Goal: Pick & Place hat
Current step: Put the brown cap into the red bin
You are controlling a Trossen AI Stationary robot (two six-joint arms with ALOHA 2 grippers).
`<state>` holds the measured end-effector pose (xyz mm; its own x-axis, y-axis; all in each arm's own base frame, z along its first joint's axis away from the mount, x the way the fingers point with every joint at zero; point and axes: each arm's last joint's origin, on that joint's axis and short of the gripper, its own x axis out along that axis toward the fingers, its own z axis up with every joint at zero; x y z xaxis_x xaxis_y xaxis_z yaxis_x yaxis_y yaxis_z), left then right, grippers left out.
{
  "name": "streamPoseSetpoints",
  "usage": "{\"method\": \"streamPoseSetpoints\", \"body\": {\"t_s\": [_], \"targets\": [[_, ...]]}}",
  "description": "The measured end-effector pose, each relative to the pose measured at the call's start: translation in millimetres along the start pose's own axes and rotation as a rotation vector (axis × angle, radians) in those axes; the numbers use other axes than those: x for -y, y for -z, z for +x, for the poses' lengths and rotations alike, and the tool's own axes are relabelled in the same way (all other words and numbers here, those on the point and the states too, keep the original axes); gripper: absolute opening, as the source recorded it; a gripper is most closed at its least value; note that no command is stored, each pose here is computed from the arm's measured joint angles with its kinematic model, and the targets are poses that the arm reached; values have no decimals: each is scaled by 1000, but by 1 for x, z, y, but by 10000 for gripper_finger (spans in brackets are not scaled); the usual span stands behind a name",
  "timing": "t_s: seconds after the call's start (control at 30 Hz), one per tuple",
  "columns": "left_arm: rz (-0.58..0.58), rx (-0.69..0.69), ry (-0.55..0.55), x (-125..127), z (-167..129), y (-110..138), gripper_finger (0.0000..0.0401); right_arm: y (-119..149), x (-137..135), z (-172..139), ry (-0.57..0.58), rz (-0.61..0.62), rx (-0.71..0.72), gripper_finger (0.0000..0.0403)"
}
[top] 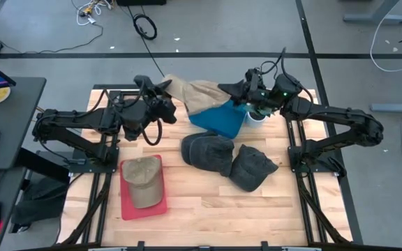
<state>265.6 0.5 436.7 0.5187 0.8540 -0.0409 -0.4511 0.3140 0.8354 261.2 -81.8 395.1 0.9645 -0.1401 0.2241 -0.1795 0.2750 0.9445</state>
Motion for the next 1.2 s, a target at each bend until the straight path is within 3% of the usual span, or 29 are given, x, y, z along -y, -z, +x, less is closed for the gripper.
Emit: {"method": "streamPoseSetpoints", "body": {"t_s": [0.13,0.33,0.63,0.8,0.93,1.03,1.2], "targets": [[-157,25,38,1,-9,0,132,-7,-1,-5,12,-32,-3,14],[-418,99,198,7,-24,-1,183,-15,-3,-11,20,-64,-12,14],[-607,119,376,9,-38,3,247,-22,-1,-15,-1,-77,-166,14],[-764,84,565,1,-46,17,257,-28,0,-19,-6,-81,-190,14],[-848,89,633,-9,-45,22,254,-25,0,-20,-29,-64,-337,14],[-891,124,661,-18,-39,24,253,-16,3,-22,-28,-44,-524,14],[-956,171,747,-25,-20,26,253,5,11,-23,-43,-138,-747,14]]}}
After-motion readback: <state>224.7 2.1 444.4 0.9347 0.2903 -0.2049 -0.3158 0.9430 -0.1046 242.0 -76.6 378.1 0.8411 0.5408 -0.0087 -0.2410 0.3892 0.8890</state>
